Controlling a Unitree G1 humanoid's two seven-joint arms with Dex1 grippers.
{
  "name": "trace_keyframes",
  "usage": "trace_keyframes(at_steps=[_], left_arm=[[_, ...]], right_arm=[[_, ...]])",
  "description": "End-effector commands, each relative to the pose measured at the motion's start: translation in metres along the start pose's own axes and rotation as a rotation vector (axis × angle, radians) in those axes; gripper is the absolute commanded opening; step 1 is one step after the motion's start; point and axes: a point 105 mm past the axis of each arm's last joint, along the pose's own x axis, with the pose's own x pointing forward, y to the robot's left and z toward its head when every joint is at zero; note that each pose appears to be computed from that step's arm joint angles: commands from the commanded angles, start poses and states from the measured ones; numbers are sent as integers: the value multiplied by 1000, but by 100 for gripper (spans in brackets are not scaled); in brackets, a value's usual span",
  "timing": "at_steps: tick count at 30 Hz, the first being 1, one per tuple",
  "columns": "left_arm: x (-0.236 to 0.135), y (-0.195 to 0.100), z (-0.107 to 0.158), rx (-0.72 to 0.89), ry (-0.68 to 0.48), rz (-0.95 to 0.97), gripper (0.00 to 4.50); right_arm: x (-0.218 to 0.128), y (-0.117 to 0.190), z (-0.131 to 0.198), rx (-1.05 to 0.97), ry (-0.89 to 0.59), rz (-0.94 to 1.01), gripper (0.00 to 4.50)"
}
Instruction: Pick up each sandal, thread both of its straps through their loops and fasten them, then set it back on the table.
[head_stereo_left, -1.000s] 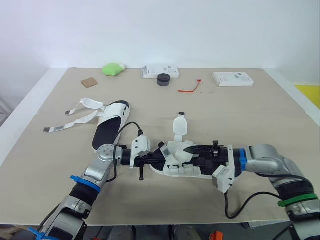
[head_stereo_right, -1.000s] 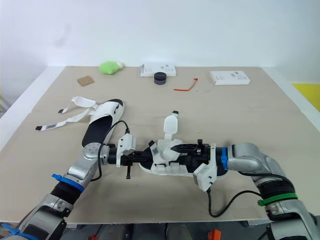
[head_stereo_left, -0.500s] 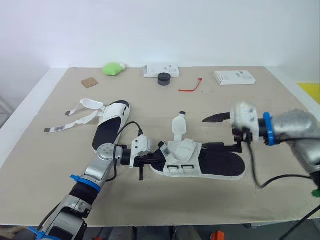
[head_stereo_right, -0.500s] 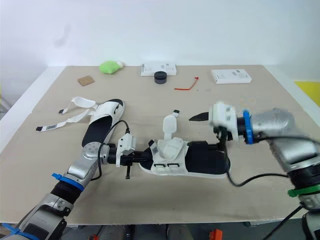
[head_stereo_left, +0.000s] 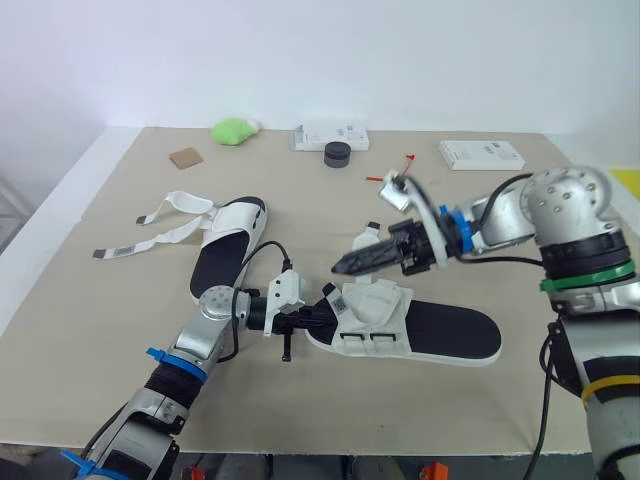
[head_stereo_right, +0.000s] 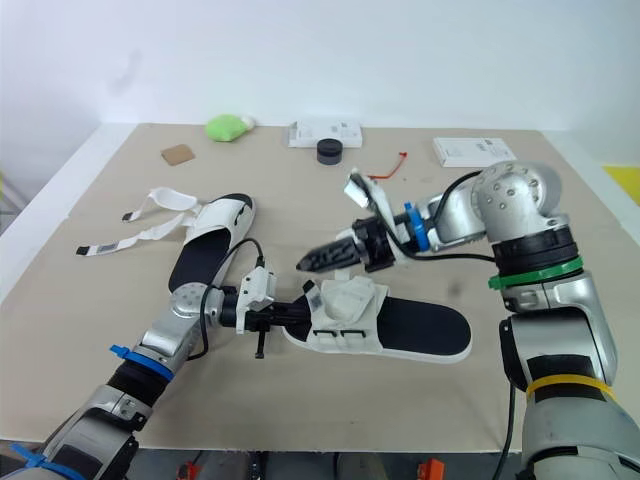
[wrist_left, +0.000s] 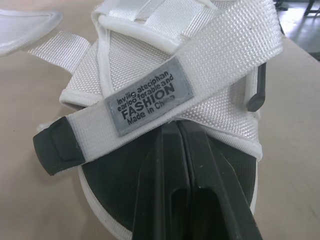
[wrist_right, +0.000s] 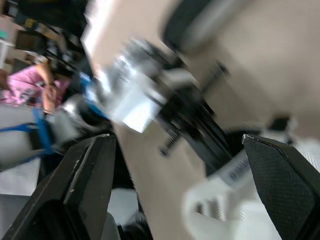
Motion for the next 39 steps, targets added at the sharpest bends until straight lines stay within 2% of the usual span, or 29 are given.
trace_keyframes(at_steps=[1,4,9,13,17,31,39], left_arm=[[-8,-14,-58,-170,184,29,0],[-7,-15,-58,-171,179,31,0],[-4,-16,-58,-173,175,32,0],[-4,-16,-58,-173,173,32,0],[-4,-16,-57,-170,173,34,0],[-7,-15,-56,-172,170,60,0],[-7,-14,-56,-173,168,67,0]], right_arm=[[7,4,-15,-24,56,-5,436],[16,-8,-30,11,112,-56,436],[21,-22,-34,52,125,-117,436],[15,-23,-5,61,55,-146,436],[13,-18,6,62,43,-118,436],[21,-35,-15,124,116,-111,436],[30,-30,-32,113,167,-54,436]])
